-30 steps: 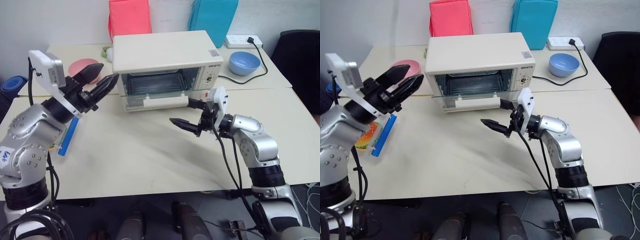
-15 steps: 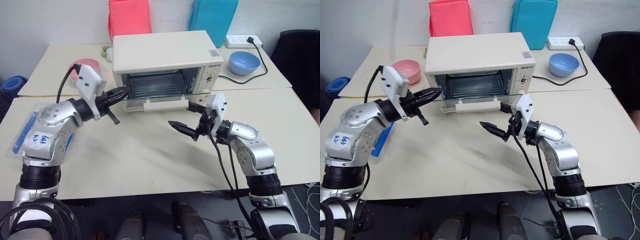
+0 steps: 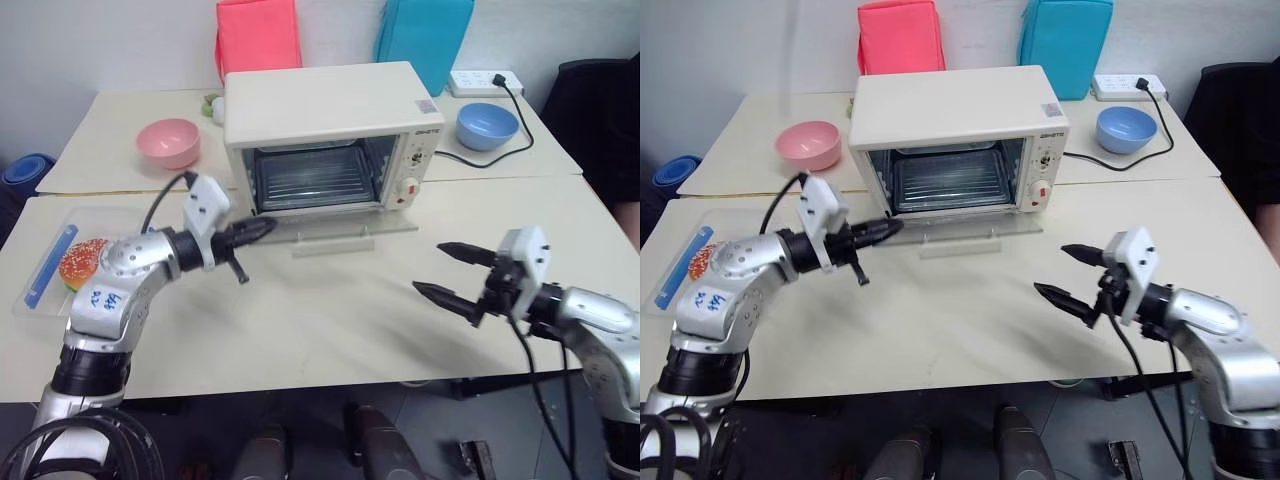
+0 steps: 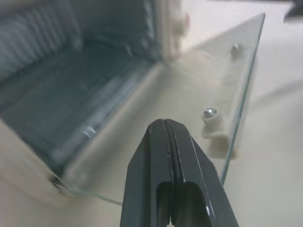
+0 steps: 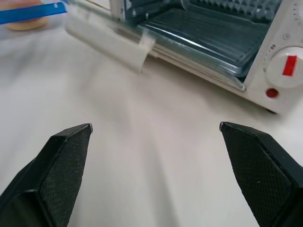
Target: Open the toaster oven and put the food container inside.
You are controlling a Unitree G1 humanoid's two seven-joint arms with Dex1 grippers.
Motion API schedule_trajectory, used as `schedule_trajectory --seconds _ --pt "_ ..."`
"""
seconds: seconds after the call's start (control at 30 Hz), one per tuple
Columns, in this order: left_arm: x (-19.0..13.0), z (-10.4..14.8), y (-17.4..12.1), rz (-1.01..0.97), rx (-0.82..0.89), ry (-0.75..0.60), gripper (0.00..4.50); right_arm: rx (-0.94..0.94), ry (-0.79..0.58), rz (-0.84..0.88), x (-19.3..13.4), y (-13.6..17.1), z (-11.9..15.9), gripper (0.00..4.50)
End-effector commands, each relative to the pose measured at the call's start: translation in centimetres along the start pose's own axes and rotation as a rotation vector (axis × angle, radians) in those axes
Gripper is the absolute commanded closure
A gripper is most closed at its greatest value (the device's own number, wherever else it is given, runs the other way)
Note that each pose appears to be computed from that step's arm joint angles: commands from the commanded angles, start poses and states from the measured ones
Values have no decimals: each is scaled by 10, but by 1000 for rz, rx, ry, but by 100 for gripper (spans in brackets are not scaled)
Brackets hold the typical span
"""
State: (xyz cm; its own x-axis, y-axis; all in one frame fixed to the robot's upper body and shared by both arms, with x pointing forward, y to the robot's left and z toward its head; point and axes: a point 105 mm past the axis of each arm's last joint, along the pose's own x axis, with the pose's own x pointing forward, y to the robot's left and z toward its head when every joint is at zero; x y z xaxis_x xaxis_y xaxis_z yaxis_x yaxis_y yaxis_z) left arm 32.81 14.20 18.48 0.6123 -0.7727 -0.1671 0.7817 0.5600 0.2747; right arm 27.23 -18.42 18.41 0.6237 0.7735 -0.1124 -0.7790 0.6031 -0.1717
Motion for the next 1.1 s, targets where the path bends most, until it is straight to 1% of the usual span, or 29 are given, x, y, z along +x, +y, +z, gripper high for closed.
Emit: schedule_trajectory --seconds 0.03,0.13,0.2,0.3,0.37,0.43,0.53,0.7,0.8,0.83,0.87,0.93,0.97,1.03,1.1 --pt "-2 -8 -7 4 32 50 449 -42 -51 34 -5 9 26 0" --pt "1 -23 -9 23 -3 105 449 -47 -73 53 -2 12 35 0" --pt "2 -27 -11 30 -15 121 449 -61 -84 75 3 15 40 0" --pt "1 -20 -15 35 -64 81 449 -82 -97 119 9 20 49 0" --pt "-7 -10 -14 74 -148 28 449 -96 -122 174 13 23 61 0" --pt "-15 -7 -13 107 -196 10 449 -103 -136 208 15 24 68 0" --pt "-40 -4 -17 182 -243 -4 393 -120 -166 298 22 28 82 0" --pt "-82 -7 -13 396 -345 -24 241 -153 -166 451 31 35 88 0" --pt "-87 -7 -13 451 -322 -20 141 -150 -164 471 38 30 87 0" --pt "-87 0 -15 452 -327 -61 114 -154 -164 479 41 29 86 0" --pt "-86 5 -16 449 -335 -91 79 -158 -163 485 42 29 86 0" --pt "-101 15 -14 521 -403 -174 17 -164 -172 534 44 33 88 0" --pt "-109 18 -14 556 -454 -230 1 -169 -174 556 44 35 90 0" --pt "-122 23 -21 603 -522 -301 1 -178 -173 592 42 38 92 0" --pt "-139 17 -21 736 -610 -338 1 -180 -171 604 42 39 92 0"
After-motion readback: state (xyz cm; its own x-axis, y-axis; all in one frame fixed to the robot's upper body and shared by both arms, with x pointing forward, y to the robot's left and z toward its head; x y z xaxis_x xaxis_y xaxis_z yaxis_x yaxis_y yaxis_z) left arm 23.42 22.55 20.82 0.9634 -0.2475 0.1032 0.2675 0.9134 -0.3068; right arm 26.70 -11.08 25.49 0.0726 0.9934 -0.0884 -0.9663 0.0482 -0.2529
